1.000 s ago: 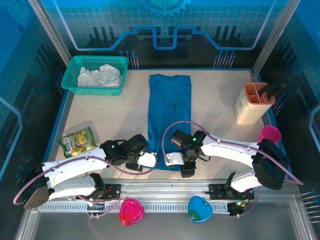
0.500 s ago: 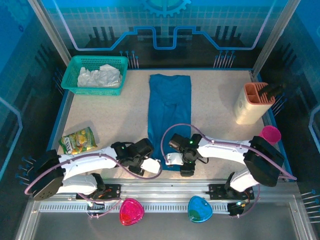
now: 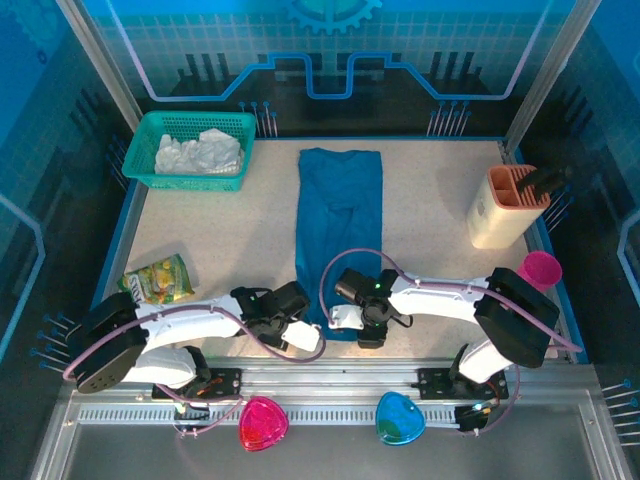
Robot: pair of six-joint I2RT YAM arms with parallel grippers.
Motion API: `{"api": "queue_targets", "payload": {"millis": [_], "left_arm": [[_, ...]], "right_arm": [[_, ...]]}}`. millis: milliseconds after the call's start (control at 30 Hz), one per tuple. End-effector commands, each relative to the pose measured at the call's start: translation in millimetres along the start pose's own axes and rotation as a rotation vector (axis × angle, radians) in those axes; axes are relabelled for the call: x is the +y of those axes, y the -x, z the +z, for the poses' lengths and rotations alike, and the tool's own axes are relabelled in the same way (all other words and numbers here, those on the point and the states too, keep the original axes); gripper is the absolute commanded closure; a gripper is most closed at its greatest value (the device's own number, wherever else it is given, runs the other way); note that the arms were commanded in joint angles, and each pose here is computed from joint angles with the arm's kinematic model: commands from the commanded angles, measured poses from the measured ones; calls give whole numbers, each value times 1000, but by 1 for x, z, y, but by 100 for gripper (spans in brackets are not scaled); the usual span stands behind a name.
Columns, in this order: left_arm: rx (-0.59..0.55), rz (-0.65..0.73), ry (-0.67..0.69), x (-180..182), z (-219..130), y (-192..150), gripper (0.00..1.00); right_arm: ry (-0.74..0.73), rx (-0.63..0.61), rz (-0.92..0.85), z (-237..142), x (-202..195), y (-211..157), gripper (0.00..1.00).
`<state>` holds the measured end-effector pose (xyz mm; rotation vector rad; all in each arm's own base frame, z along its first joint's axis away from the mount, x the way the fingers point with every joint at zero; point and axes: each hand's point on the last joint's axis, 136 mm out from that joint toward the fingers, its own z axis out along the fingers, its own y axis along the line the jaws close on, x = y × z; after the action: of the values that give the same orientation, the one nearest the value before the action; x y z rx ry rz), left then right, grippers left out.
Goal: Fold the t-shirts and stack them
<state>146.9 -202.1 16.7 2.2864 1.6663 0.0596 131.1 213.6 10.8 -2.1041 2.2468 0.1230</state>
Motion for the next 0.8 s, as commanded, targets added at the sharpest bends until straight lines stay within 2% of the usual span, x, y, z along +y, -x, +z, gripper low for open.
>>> {"api": "queue_targets", "payload": {"millis": [0,33,67,100,200,300,400,533,767], "left_arm": [[23,-1,-20,-2,6,-1,51],[30,-5,-26,-2,7,-2,55],[34,-10,-28,-2,8,-2,66],[40,-12,-23,0,9,-2,71],[54,-17,-21,1,13,-3,82],[70,-15,-5,4,14,-6,100],[96,-1,39,10,11,-12,100],[130,-5,66,12,-2,-21,100],[99,-88,171,29,-49,-20,100]], "right_arm": [[41,50,8,19,10,-12,52],[40,50,8,19,10,-12,52],[37,49,6,19,10,-13,54],[34,48,8,19,10,-13,54],[32,43,5,18,10,-13,57],[41,36,-8,16,13,-15,64],[48,28,-31,13,17,-18,77],[63,19,-64,0,23,-21,100],[92,-33,-100,-36,35,-25,100]]}}
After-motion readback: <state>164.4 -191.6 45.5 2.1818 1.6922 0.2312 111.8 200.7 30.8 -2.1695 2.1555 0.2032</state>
